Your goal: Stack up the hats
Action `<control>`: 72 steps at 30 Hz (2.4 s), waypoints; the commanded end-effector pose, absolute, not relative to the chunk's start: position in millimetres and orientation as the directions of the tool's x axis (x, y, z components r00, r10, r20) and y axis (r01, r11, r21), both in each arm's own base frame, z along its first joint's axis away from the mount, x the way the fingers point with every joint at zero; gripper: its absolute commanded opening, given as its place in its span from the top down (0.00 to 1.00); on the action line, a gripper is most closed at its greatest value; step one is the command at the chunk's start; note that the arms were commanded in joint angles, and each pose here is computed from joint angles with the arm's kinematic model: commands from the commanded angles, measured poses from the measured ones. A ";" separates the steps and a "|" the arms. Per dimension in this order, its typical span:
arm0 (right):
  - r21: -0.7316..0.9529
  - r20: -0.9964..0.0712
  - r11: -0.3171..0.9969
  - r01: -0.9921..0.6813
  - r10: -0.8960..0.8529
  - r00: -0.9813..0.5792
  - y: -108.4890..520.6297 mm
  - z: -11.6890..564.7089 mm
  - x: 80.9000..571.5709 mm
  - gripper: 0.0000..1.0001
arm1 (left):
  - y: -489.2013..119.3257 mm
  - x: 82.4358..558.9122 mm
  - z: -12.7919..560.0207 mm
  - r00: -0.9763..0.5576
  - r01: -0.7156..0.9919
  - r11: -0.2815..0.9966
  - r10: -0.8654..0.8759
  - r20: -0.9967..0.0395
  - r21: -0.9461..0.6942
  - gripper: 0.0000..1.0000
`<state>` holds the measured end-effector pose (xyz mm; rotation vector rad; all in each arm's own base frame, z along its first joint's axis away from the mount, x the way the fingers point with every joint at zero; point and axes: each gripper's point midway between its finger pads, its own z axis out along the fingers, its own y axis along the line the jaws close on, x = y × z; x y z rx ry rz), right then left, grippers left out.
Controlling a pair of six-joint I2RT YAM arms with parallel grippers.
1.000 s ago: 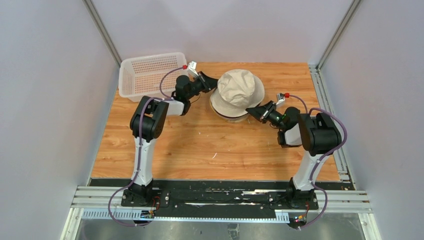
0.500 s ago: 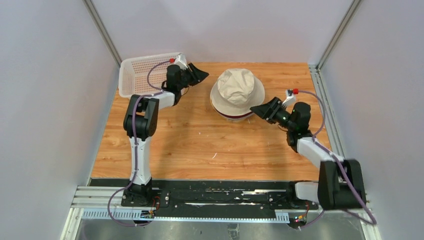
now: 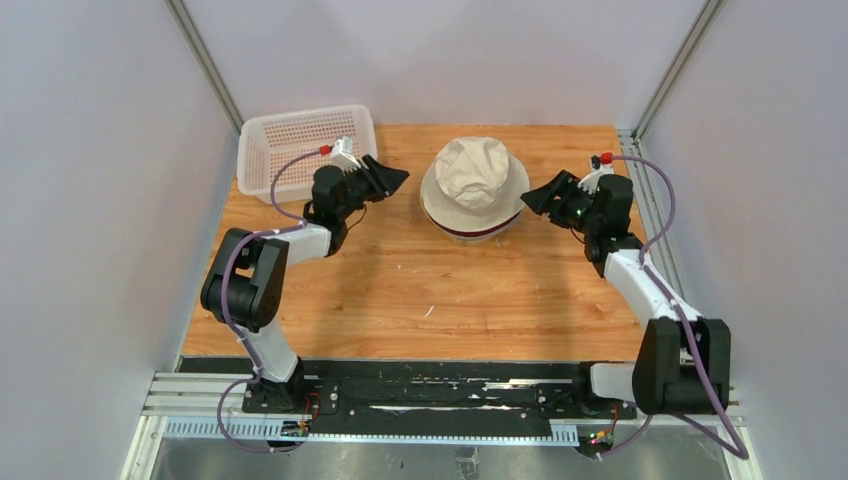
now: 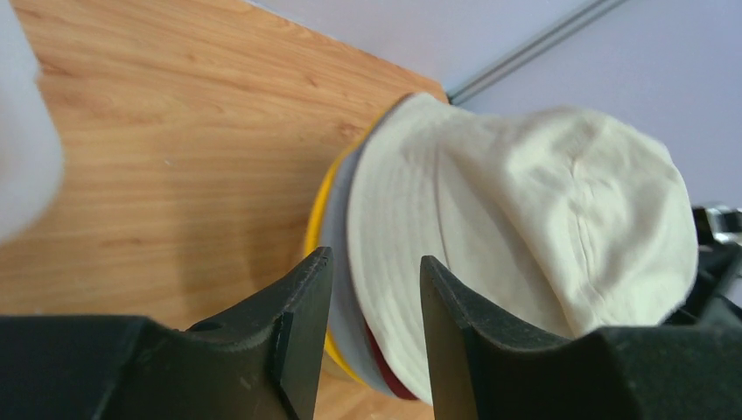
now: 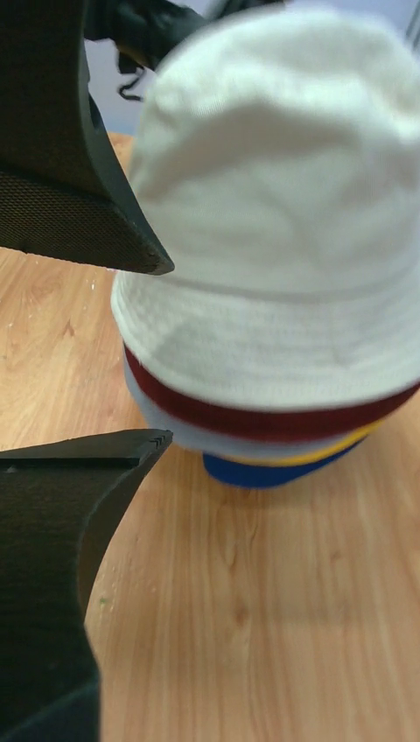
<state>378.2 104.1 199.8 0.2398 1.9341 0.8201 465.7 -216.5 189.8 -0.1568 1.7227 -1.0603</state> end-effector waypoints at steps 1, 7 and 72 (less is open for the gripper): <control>0.658 -0.691 0.740 -0.141 0.519 -0.503 91.4 188.5 394.4 0.36 | -230.9 439.3 207.8 -0.378 0.450 0.550 -0.596 -0.709 -0.703 0.54; 0.693 -0.675 0.704 -0.157 0.556 -0.485 85.3 191.2 409.4 0.38 | -244.5 430.0 197.1 -0.396 0.484 0.477 -0.628 -0.670 -0.733 0.54; 0.867 -0.497 0.349 -0.356 0.663 -0.559 101.9 195.3 458.1 0.52 | -277.5 463.6 162.9 -0.505 0.532 0.226 -0.689 -0.520 -0.816 1.00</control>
